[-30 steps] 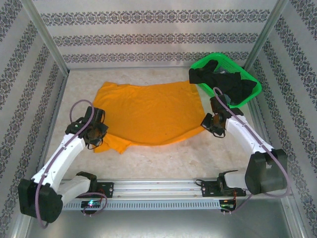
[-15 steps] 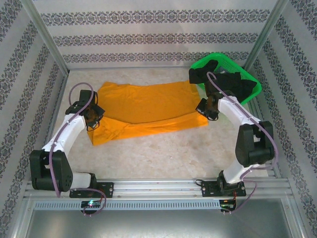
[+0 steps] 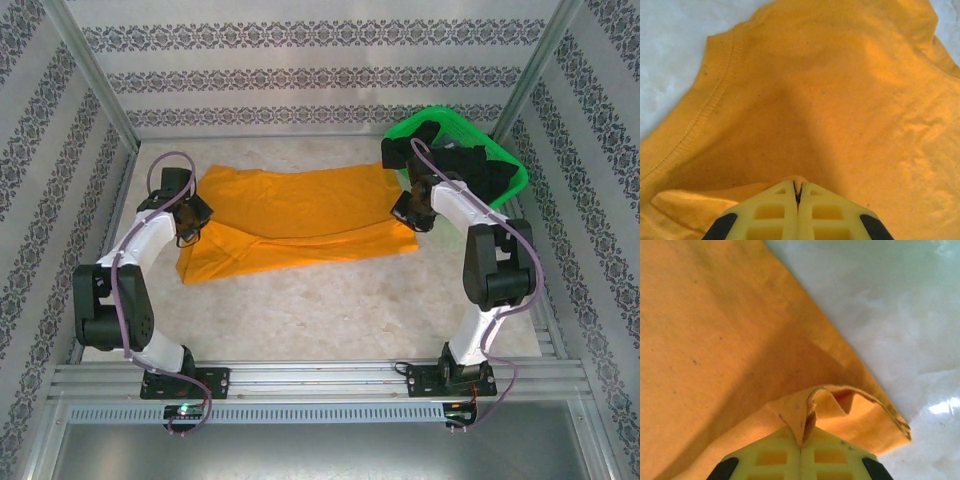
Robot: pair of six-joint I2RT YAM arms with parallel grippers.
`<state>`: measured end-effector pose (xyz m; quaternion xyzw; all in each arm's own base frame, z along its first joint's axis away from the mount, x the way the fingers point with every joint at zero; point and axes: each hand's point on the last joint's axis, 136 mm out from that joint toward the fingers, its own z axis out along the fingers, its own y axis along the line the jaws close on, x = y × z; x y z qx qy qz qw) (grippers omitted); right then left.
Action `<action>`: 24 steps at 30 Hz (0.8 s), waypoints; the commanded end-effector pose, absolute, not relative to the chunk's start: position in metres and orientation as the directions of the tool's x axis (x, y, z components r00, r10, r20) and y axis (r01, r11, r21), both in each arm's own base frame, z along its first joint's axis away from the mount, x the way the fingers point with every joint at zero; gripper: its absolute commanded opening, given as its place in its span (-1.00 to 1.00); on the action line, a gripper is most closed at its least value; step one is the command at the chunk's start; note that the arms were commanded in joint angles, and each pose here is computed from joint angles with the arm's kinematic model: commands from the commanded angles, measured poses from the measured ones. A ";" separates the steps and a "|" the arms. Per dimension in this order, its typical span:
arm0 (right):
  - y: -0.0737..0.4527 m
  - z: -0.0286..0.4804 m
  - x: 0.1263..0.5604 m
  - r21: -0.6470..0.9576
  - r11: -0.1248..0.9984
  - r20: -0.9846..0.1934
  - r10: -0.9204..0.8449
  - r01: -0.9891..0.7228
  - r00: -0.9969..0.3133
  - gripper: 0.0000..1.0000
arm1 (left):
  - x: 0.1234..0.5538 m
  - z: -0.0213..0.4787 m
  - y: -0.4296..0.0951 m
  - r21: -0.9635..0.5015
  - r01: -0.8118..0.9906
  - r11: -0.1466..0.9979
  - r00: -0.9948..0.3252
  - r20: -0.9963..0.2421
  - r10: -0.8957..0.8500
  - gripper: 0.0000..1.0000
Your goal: Fold and stack the t-shirts
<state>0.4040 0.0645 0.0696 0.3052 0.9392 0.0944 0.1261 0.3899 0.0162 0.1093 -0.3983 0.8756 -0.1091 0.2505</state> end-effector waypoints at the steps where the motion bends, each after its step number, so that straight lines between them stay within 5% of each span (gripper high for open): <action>1: 0.061 0.066 0.415 0.248 0.783 -0.185 0.616 0.570 -0.766 -1.00 | 0.406 0.114 0.024 -0.400 -0.609 0.686 -0.559 -0.397 -0.728 -1.00; 24: 0.062 0.050 0.449 0.257 0.777 -0.170 0.621 0.574 -0.765 -1.00 | 0.449 0.091 0.035 -0.387 -0.569 0.725 -0.602 -0.405 -0.689 -0.97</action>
